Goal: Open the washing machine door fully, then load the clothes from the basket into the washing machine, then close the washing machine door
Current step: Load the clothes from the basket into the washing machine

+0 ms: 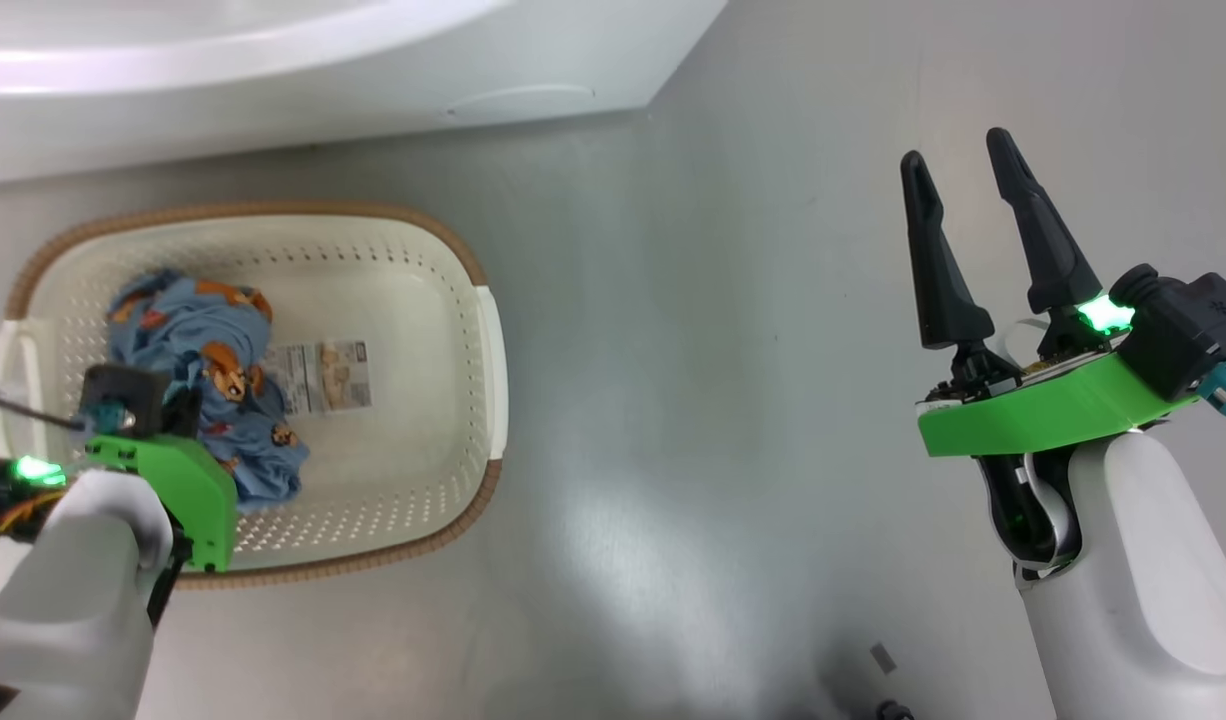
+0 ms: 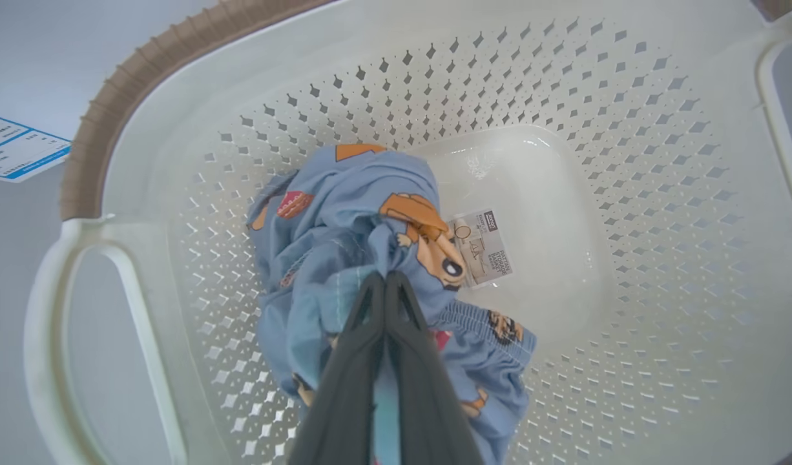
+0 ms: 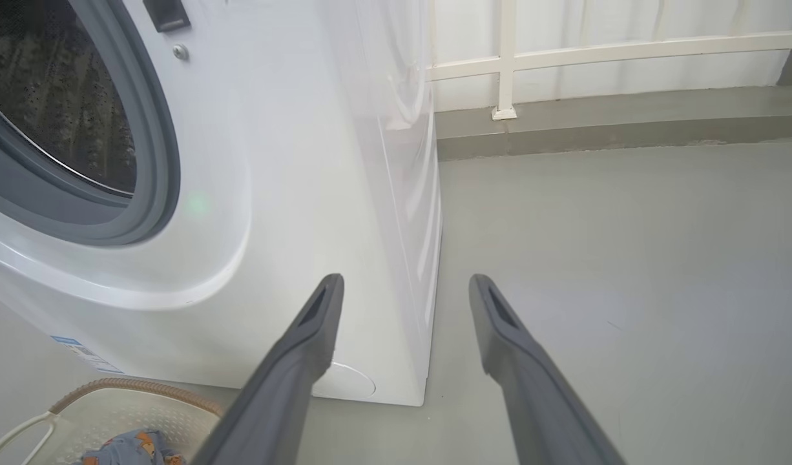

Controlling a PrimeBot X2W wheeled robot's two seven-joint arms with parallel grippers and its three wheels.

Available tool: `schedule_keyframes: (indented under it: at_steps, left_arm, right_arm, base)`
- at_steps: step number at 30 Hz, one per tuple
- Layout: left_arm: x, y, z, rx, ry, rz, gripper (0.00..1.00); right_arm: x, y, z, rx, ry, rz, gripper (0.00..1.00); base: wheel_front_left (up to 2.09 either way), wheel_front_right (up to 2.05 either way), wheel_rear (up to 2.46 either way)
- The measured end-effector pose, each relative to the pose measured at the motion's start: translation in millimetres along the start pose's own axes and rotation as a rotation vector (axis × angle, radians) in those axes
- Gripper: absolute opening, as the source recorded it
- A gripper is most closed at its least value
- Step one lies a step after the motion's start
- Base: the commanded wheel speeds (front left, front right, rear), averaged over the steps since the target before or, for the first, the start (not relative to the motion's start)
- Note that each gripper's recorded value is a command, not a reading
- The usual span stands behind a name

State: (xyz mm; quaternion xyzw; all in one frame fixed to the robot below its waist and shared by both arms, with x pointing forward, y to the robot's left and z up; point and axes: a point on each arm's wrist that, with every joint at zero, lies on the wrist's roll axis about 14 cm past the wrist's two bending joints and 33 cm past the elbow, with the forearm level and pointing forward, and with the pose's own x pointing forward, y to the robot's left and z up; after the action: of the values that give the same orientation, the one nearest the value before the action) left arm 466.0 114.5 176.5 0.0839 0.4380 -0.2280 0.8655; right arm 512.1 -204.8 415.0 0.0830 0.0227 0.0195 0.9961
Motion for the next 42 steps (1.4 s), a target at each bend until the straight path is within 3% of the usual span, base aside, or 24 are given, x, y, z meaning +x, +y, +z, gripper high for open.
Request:
schedule_keyframes:
  at_steps: [42]
  left_arm:
    - [-132.6, -14.0, 94.0, -0.255, -0.484, 0.063, 0.0]
  right_arm:
    - [-50.2, 30.4, 82.7, 0.017, -0.131, 0.085, 1.0]
  base:
    - [0.0, 0.0, 0.0]
